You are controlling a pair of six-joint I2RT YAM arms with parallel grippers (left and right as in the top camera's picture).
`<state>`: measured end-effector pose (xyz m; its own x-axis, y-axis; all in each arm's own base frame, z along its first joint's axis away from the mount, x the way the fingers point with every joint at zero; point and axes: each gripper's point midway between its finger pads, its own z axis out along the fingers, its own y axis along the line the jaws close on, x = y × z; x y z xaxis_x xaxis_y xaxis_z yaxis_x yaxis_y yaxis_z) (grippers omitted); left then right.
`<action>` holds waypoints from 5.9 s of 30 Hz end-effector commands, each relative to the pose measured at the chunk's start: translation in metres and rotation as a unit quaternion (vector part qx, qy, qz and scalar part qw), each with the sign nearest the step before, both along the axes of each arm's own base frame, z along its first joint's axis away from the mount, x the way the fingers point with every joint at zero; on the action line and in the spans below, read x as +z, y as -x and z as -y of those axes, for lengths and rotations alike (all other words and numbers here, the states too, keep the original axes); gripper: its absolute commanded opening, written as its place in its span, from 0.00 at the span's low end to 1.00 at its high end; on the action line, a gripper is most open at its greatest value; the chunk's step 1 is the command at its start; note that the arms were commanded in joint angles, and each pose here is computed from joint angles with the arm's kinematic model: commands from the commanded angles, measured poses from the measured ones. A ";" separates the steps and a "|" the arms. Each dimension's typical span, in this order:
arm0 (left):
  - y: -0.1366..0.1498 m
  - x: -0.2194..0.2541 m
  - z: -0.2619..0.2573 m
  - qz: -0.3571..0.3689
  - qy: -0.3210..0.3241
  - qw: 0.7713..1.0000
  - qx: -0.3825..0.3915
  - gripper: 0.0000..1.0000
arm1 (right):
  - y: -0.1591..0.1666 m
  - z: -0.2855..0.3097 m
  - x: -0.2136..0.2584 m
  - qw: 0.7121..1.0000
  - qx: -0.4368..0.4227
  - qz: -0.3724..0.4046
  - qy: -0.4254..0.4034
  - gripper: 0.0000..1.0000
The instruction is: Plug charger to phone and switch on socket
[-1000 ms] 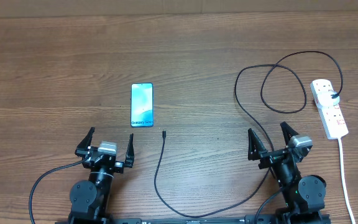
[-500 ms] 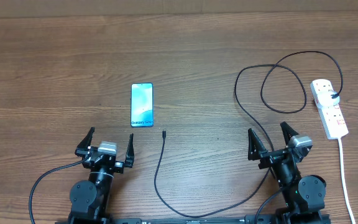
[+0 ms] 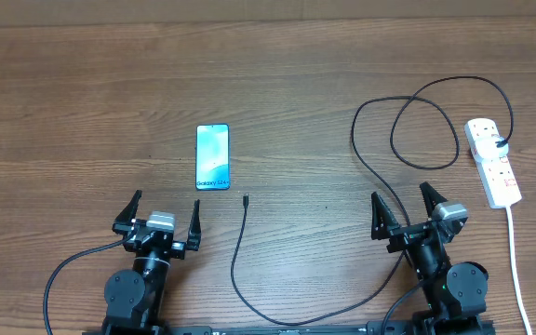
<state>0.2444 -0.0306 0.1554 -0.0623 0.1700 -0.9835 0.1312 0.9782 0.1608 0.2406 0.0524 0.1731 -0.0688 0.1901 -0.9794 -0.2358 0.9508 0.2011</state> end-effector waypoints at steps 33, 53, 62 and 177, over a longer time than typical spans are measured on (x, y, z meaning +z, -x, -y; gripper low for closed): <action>0.000 0.000 0.000 0.003 -0.005 1.000 -0.002 1.00 | 0.000 0.000 -0.002 1.000 -0.002 0.003 0.002 1.00; 0.000 0.000 0.000 0.003 -0.005 1.000 -0.002 1.00 | 0.000 0.000 -0.002 1.000 -0.002 0.002 0.002 1.00; 0.000 0.000 0.000 0.003 -0.005 1.000 -0.002 1.00 | 0.000 0.000 -0.002 1.000 -0.002 0.002 0.002 1.00; 0.043 0.205 0.014 -0.045 0.145 0.988 -0.041 1.00 | 0.028 -0.018 0.163 0.998 0.063 0.012 0.001 1.00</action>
<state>0.1938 -0.0374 0.3282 -0.1000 -0.0672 -0.9927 0.1902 0.9780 -0.0853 0.2039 0.0716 0.3136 -0.0373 0.1897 -0.9811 -0.3799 0.9054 0.1895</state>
